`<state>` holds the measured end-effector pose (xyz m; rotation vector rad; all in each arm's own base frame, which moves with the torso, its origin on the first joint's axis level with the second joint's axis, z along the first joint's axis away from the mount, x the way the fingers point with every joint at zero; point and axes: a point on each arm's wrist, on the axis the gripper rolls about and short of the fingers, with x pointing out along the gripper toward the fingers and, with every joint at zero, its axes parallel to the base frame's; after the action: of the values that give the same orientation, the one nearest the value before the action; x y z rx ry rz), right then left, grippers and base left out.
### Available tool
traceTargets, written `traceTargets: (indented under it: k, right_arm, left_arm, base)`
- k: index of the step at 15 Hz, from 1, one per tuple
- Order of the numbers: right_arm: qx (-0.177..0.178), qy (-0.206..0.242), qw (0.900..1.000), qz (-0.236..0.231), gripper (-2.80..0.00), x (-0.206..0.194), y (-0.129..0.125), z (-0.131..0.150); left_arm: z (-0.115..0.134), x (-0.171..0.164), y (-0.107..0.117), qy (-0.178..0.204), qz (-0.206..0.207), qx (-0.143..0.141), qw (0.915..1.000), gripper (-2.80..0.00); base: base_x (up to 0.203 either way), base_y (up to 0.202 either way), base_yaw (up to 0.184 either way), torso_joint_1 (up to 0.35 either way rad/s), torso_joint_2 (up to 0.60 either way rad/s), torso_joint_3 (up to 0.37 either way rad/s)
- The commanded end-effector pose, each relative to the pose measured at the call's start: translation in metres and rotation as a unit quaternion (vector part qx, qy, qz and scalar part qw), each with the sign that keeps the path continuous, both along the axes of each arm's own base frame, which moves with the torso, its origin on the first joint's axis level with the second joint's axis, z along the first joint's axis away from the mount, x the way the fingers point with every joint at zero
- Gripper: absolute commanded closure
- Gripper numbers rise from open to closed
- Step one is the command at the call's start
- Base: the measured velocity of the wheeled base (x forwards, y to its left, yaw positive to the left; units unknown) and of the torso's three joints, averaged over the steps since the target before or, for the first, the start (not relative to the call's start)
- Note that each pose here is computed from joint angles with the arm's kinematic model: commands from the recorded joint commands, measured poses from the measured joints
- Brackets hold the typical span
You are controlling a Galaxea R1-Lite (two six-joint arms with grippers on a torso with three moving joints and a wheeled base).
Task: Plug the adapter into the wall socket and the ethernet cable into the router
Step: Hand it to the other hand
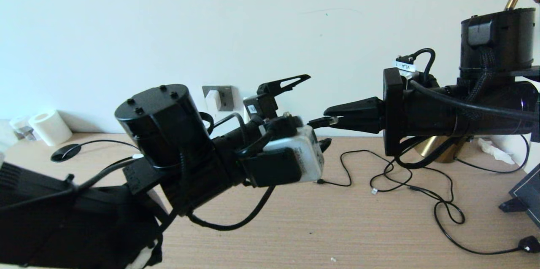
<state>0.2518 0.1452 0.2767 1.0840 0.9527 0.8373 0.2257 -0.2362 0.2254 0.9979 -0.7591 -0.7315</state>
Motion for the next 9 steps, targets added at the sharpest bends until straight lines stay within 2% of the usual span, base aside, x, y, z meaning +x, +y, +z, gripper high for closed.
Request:
traceTargets:
  k: [1,5,7,9]
  right_arm:
    - [0.002,0.004,1.0,0.0,0.0,0.002,0.0,0.0]
    - [0.021,0.025,0.999,-0.005,0.0,0.01,-0.015,0.003]
    - [0.031,0.038,0.999,-0.002,0.0,0.012,-0.02,0.004]
    - [0.032,0.041,0.999,0.0,0.0,0.016,-0.018,0.004]
  left_arm:
    - [-0.005,0.004,0.0,-0.004,-0.025,0.01,0.9996,-2.8]
    - [-0.017,0.018,0.022,-0.005,-0.051,0.039,0.9979,-2.8]
    - [-0.017,0.027,0.026,-0.013,-0.064,0.041,0.997,-2.8]
    - [-0.013,0.034,0.021,-0.032,-0.067,0.03,0.9968,-2.8]
  base:
    - [0.0,0.0,0.0,0.0,0.0,0.0]
    - [0.0,0.0,0.0,0.0,0.0,0.0]
    - [0.0,0.0,0.0,0.0,0.0,0.0]
    - [0.0,0.0,0.0,0.0,0.0,0.0]
